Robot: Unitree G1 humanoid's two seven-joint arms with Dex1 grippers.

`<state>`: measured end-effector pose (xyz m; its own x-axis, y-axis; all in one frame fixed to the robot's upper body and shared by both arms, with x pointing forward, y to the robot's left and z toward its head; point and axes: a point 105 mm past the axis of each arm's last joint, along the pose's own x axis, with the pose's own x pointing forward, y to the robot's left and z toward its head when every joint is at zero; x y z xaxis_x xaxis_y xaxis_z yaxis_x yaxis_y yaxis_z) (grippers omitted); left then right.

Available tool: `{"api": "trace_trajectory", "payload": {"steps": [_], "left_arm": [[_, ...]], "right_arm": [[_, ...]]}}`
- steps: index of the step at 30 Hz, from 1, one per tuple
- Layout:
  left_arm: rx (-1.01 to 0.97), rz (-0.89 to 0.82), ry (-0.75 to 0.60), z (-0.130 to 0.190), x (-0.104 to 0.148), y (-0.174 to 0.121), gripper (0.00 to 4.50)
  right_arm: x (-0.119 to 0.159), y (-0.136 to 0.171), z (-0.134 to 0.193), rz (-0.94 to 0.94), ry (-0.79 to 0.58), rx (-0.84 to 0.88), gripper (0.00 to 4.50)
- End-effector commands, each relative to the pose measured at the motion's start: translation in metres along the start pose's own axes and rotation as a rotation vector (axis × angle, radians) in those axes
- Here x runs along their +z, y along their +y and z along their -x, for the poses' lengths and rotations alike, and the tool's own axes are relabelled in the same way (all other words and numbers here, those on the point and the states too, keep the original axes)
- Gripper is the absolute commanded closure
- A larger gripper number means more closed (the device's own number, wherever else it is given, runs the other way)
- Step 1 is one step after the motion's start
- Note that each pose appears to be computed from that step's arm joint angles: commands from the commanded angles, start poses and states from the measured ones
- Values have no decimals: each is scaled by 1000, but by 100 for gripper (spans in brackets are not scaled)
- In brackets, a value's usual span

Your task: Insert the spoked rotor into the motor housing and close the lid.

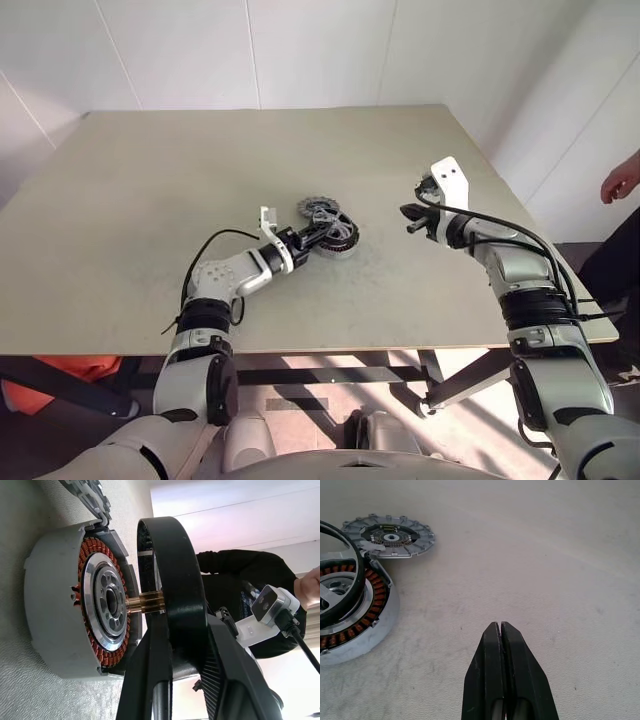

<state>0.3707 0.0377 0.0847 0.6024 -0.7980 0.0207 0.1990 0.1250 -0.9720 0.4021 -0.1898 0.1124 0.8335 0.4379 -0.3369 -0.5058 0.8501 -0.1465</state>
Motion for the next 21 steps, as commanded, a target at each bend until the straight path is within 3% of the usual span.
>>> {"api": "trace_trajectory", "payload": {"steps": [1,15,21], "left_arm": [[-49,-19,10,-9,1,-12,411],[10,-17,-15,-12,5,2,411],[-15,-51,-35,-7,12,-6,411]], "right_arm": [[19,-1,4,18,-66,-9,450],[19,-2,7,13,-66,-26,450],[22,1,4,13,-73,-15,450]]}}
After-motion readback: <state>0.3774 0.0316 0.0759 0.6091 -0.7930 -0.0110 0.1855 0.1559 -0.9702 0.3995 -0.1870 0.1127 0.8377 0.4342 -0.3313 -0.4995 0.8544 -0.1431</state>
